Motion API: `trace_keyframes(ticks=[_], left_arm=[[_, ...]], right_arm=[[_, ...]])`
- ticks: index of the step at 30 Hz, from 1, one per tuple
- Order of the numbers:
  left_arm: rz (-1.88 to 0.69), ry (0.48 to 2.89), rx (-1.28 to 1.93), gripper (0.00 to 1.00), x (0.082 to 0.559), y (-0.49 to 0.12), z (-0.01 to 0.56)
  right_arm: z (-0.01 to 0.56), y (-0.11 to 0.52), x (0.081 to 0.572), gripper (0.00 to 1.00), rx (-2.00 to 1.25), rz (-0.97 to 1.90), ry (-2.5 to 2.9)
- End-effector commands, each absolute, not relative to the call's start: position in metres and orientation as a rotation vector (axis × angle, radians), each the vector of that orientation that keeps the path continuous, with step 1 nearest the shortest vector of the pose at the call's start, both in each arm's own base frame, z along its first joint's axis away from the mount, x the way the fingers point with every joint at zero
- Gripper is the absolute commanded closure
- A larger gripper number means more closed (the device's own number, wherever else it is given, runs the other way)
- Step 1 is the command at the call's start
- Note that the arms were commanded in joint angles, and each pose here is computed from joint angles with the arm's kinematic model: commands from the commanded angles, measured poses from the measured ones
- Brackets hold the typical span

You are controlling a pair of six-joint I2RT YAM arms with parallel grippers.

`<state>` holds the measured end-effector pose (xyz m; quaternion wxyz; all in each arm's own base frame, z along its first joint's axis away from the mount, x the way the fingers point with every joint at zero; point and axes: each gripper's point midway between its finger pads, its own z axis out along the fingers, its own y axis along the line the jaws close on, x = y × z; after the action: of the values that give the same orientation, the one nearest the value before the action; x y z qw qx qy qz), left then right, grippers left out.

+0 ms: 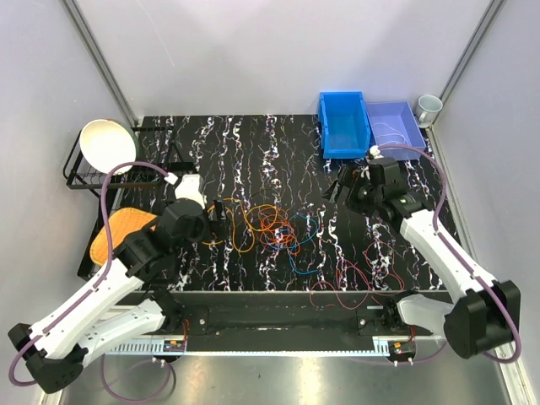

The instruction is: Untangle the cables

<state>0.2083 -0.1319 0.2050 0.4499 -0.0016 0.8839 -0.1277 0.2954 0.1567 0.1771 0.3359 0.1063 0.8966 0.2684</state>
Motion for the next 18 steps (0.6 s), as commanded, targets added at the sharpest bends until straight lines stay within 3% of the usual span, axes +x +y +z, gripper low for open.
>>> trace_keyframes(ticks=[1,11,18], left_arm=[[-0.288,2.078,0.009,0.01,0.216,-0.123,0.224],[-0.435,2.058,0.061,0.01,0.207,-0.141,0.228],[-0.553,2.224,0.237,0.01,0.201,-0.187,0.194]], right_arm=[[0.181,0.162,0.309,0.00,0.225,0.706,2.321],[0.176,0.173,0.312,0.00,0.139,0.746,2.365],[0.160,0.161,0.301,0.00,0.178,0.676,2.417]])
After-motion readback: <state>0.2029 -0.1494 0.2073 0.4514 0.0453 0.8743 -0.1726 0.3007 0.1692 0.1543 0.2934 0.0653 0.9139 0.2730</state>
